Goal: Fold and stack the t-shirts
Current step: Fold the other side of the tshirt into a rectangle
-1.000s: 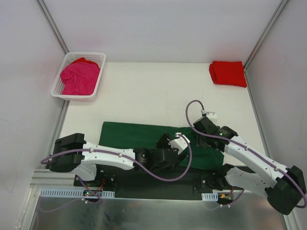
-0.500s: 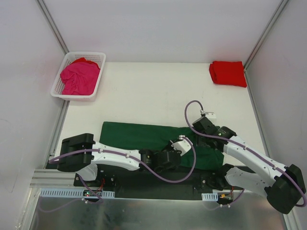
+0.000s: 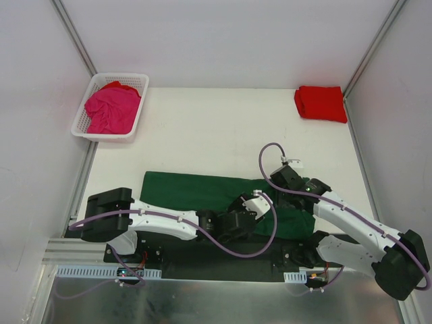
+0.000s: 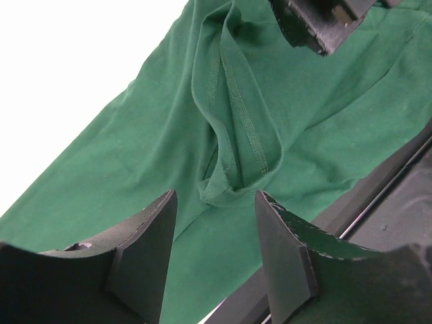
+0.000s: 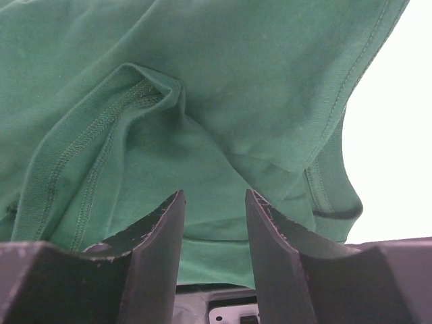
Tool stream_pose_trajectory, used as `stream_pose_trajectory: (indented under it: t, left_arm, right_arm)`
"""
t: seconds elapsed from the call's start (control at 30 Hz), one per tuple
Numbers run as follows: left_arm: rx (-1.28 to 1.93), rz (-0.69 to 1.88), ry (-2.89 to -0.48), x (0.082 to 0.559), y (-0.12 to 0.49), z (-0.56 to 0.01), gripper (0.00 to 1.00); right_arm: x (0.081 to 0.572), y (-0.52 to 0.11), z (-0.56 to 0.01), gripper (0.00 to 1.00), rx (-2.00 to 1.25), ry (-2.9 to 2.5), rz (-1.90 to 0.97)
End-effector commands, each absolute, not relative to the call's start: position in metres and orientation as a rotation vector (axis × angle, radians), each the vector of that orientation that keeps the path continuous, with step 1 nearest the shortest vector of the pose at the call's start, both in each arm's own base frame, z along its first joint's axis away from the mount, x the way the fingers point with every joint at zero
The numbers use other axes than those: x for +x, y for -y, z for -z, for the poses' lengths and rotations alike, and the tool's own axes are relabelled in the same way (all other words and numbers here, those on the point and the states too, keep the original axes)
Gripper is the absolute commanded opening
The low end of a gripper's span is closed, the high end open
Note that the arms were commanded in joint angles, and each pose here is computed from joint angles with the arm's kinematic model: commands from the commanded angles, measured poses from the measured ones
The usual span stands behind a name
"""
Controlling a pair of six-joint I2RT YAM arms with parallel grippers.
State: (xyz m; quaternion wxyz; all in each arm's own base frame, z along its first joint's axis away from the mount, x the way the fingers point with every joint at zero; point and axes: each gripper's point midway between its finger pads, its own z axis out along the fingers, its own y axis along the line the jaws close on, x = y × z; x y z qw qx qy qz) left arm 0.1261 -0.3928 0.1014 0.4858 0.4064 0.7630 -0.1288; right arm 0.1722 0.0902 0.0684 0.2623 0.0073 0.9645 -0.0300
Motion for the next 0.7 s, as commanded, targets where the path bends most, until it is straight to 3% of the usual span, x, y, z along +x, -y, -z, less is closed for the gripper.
stream_pose_trajectory:
  t: [0.0, 0.3, 0.67]
  left_arm:
    - [0.914, 0.360, -1.814, 0.131, 0.398, -0.132, 0.50]
    - [0.921, 0.369, -1.810, 0.131, 0.408, -0.135, 0.50]
    - [0.939, 0.359, -1.830, 0.130, 0.420, -0.116, 0.41]
  right_arm:
    - [0.175, -0.094, -0.066, 0.44, 0.040, -2.606, 0.065]
    - [0.174, -0.094, -0.064, 0.44, 0.030, -2.611, 0.069]
    - [0.171, -0.087, -0.063, 0.44, 0.030, -2.608, 0.096]
